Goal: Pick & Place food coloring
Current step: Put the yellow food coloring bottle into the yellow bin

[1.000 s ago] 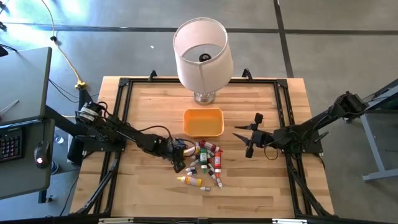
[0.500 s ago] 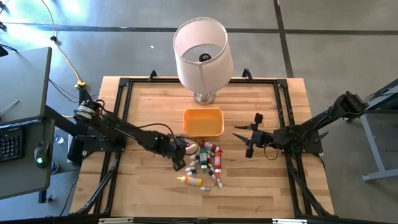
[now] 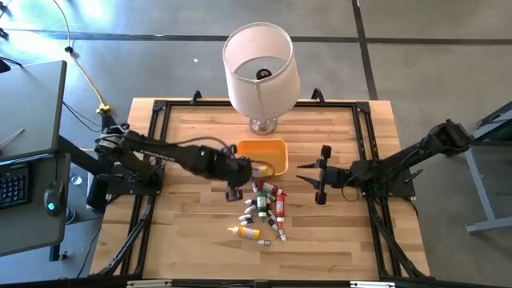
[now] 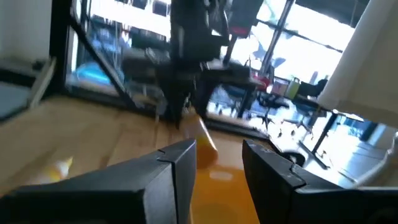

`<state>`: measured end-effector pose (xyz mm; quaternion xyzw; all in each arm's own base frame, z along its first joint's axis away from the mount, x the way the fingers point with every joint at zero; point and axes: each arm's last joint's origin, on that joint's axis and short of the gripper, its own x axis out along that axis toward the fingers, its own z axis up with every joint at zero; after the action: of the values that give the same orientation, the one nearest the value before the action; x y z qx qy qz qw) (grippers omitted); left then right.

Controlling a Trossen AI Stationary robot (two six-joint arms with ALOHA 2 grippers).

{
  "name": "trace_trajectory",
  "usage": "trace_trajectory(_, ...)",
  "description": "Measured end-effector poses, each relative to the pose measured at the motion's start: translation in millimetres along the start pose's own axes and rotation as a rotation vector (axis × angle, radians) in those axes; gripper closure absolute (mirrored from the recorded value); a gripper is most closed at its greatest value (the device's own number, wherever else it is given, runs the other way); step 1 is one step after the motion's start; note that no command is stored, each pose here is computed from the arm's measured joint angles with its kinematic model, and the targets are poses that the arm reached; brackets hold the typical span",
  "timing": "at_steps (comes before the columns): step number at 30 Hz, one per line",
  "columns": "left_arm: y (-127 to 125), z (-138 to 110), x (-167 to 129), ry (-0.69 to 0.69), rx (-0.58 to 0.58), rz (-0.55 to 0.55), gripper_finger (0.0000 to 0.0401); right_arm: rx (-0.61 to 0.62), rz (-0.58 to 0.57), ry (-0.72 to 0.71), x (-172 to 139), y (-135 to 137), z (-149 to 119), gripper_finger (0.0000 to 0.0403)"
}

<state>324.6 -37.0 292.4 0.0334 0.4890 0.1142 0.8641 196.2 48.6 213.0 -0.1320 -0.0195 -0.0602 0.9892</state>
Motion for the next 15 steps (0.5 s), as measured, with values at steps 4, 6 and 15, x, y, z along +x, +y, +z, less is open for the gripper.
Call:
trace_trajectory(4, 23, 7, 7, -0.012, -0.017, 0.015, 0.0288, -0.016, -0.038, 0.045, 19, 0, -10, 0.0279)
trace_trajectory(6, 31, 10, 9, -0.023, -0.038, 0.019, 0.0288, -0.031, -0.068, 0.094, 33, -1, -17, 0.0279)
trace_trajectory(15, 39, 13, 11, -0.045, 0.001, -0.025, 0.0288, -0.062, -0.172, 0.164, 98, 2, -18, 0.0279)
